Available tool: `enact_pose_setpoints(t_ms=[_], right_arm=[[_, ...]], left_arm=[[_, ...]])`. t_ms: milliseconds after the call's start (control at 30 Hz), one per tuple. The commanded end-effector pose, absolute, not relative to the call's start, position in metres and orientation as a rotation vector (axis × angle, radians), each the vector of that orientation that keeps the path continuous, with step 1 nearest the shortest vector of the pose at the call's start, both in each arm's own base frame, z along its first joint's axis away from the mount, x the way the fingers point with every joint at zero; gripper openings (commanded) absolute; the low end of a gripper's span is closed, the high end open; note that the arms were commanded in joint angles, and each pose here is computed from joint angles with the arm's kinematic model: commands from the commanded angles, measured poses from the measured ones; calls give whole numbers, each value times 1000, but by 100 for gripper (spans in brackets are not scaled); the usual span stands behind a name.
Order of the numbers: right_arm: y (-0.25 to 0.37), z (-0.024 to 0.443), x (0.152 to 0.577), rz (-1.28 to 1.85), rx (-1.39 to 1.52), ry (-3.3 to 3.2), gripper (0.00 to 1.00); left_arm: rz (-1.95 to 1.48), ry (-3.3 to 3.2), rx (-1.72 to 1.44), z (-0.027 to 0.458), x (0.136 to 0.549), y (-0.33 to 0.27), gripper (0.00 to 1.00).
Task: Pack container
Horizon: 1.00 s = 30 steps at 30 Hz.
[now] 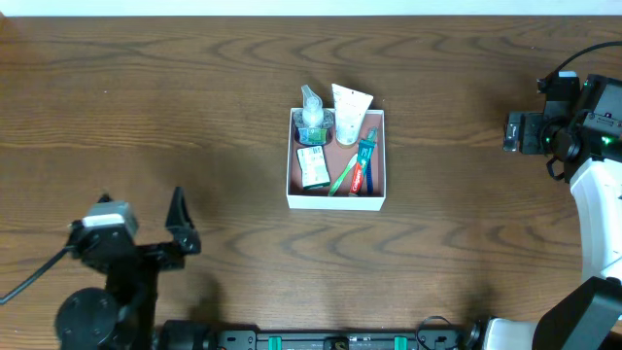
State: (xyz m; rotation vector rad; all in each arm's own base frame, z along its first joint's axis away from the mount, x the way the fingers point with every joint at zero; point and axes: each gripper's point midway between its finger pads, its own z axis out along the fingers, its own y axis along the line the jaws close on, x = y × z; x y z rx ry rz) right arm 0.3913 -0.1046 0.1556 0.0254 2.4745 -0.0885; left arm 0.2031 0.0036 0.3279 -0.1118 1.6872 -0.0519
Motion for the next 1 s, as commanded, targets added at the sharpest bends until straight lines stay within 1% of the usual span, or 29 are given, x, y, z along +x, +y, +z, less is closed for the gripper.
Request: enact_pose_setpoints(t_ms=[0,200,500,967], right_arm=[[-101,157,393,-82,-2,2470,99],[-101,157,393,-82,-2,2471,99],[-101,157,393,-82,-2,2471,99],[-101,157,393,-82,-2,2470,99]], left_arm=[[-85,1636,-16,314,211,-9,98],[-84,1544,-14,287,225,-7,98],[-120,1473,28,247,230,-16,98],[-161,1581,58,184,242,-24,98]])
